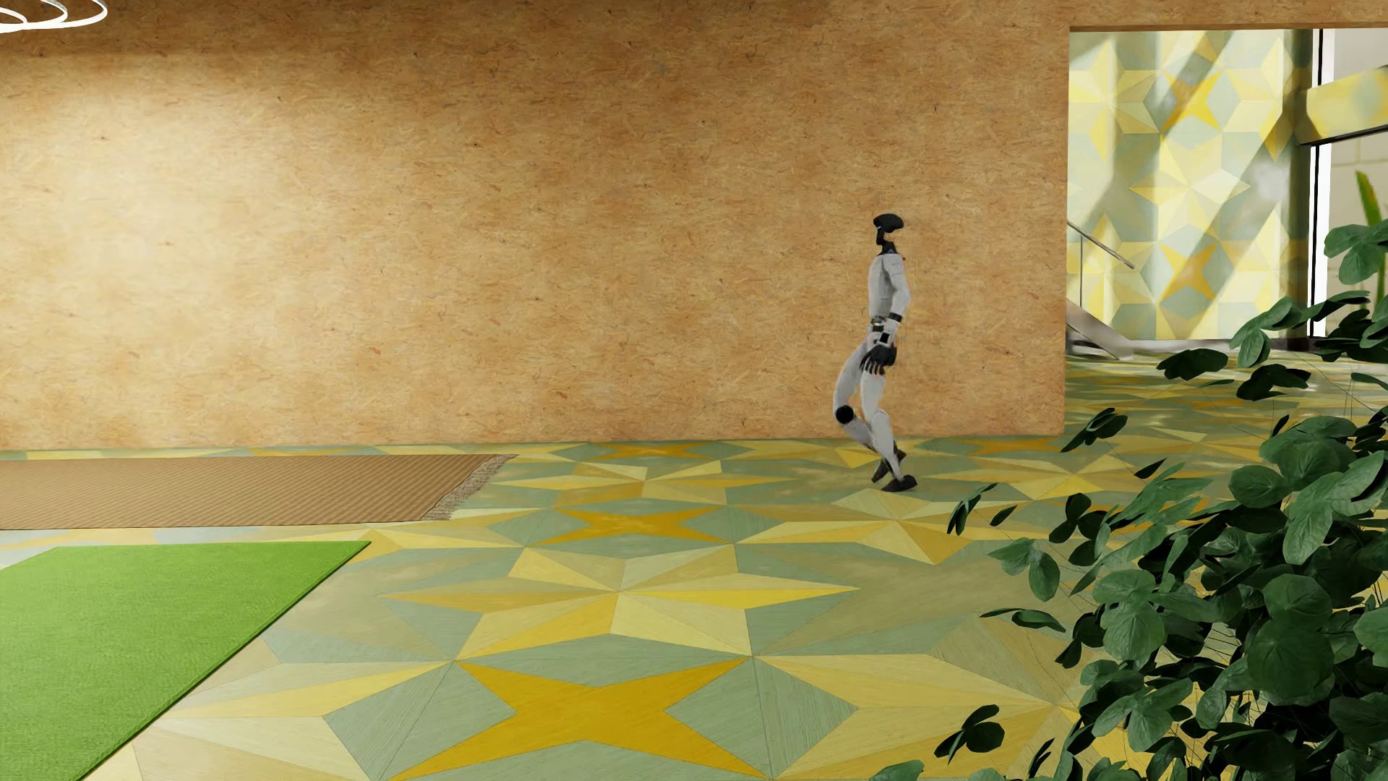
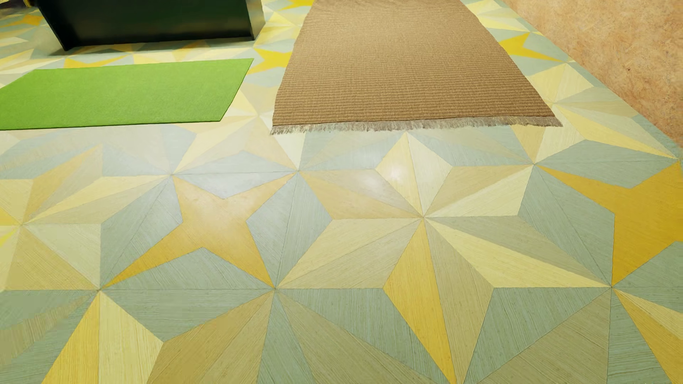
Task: Walk forward
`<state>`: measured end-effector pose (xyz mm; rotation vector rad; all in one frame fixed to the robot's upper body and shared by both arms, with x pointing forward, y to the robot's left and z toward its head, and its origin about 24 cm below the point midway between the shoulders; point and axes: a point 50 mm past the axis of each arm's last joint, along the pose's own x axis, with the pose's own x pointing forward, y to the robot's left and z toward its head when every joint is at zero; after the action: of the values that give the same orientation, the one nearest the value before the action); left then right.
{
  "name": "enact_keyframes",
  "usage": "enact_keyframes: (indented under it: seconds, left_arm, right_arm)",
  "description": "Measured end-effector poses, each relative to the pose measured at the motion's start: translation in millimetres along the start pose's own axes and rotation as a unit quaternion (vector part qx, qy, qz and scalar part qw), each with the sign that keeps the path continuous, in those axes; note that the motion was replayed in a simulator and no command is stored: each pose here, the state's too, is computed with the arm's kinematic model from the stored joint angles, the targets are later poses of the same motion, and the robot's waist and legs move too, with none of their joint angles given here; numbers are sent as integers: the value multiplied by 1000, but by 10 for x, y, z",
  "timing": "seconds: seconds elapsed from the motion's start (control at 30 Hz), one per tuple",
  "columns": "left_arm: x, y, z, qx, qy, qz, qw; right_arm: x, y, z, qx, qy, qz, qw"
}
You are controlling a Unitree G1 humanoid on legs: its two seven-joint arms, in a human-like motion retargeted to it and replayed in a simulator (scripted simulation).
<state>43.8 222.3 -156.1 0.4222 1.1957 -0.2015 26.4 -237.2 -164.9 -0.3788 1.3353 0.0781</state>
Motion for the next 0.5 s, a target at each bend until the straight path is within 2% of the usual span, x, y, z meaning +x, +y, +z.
enact_keyframes:
  seconds: [0.13, 0.23, 0.33, 0.5]
  left_arm:
    - [71, 437, 601, -7, -88, 57, 994]
    - [49, 586, 960, -24, -146, 79, 986]
    - [66, 380, 758, -48, -120, 59, 990]
    - [53, 61, 272, -28, -42, 15, 999]
  right_arm:
    - [-60, 121, -160, 5, 7, 14, 1000]
    - [-103, 208, -386, 7, 45, 24, 999]
    - [-163, 315, -612, 6, 85, 37, 996]
    - [-33, 180, -90, -15, 4, 25, 1000]
